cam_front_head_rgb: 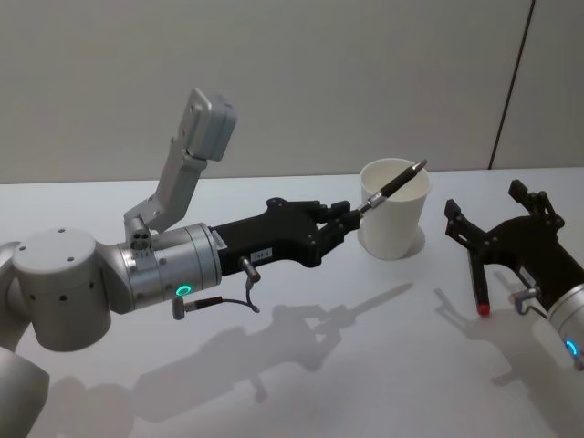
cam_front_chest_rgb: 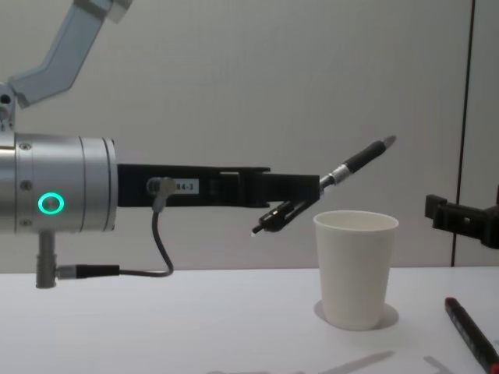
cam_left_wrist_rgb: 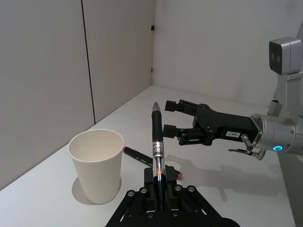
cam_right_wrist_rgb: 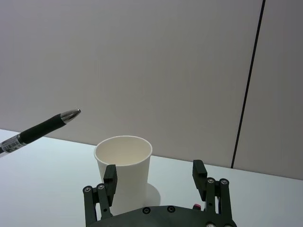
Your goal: Place the pen into the pen holder.
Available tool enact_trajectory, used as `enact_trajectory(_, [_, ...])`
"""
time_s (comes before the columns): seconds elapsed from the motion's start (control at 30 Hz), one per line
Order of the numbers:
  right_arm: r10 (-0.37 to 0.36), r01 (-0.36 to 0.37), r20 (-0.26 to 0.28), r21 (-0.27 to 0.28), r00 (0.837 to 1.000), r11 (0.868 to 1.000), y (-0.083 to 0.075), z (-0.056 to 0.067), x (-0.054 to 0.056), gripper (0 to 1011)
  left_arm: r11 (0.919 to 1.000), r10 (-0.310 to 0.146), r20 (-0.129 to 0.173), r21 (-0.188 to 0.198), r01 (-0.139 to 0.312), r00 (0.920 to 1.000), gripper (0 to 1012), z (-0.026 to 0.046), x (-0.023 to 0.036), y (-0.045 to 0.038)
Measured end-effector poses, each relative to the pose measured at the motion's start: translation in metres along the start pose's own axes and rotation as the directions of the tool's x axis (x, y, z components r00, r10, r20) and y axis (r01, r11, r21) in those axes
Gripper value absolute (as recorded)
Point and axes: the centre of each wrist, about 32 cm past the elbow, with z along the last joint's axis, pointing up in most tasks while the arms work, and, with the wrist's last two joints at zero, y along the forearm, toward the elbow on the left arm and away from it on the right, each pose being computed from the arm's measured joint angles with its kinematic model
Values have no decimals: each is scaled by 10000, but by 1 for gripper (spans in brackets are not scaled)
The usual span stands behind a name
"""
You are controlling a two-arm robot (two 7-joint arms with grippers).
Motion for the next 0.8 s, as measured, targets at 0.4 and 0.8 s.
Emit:
enact_trajectory(0.4, [559,-536,-781,323,9954,9980,-12,19,11,1001,10000,-12,49,-2,12,10000,149,-9,-9,-27])
enact_trajectory(0.8, [1446,-1278,-2295,865,9625,9880,-81,50,7,1001,10000,-7,65,3,7,10000,149,-12,-11,-35])
